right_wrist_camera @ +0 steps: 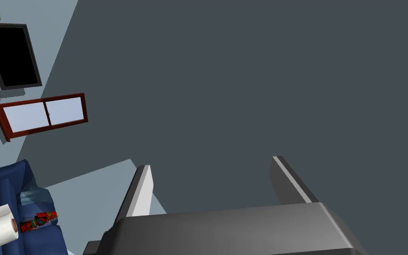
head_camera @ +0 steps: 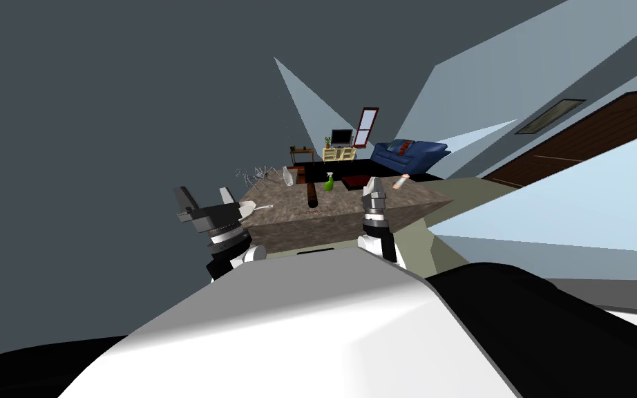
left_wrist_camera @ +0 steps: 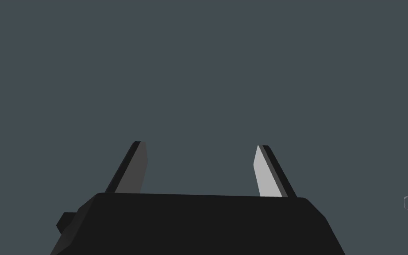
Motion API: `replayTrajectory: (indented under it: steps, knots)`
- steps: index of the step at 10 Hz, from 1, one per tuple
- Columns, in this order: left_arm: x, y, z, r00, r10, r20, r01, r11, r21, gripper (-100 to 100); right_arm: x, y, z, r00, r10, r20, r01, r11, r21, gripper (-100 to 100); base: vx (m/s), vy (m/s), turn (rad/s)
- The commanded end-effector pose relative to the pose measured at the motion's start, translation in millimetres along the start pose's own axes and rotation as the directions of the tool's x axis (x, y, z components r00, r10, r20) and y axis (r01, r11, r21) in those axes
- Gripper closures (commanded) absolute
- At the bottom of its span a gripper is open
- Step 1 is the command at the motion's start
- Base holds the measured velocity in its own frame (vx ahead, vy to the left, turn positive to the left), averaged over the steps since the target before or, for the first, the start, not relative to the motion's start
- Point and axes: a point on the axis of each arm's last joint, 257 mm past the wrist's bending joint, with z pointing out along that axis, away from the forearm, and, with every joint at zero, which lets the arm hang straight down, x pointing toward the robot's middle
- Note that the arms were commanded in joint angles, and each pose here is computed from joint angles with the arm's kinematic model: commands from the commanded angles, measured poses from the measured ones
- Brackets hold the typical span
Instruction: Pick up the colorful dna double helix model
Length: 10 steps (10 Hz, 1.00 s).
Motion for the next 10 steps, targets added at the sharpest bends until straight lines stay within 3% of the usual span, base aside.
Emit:
replayTrajectory:
  steps: [1,6,10]
  knots:
    - [0.0,0,0.0,1.000,0.000,0.000,0.000,1.000,0.000,0,-1,2,3.8,0.999,0.031,-0.009,-0.032,0.999,-0.027,-100,-0.001,0.011,-0.008]
    - [0.0,0,0.0,1.000,0.000,0.000,0.000,1.000,0.000,0,-11,5,13.3,0.992,0.123,0.004,-0.122,0.989,-0.085,-100,0.002,0.017,-0.007]
    - [0.0,0,0.0,1.000,0.000,0.000,0.000,1.000,0.000,0,-24,7,22.2,0.976,0.214,0.030,-0.208,0.968,-0.139,-100,0.002,0.016,-0.007]
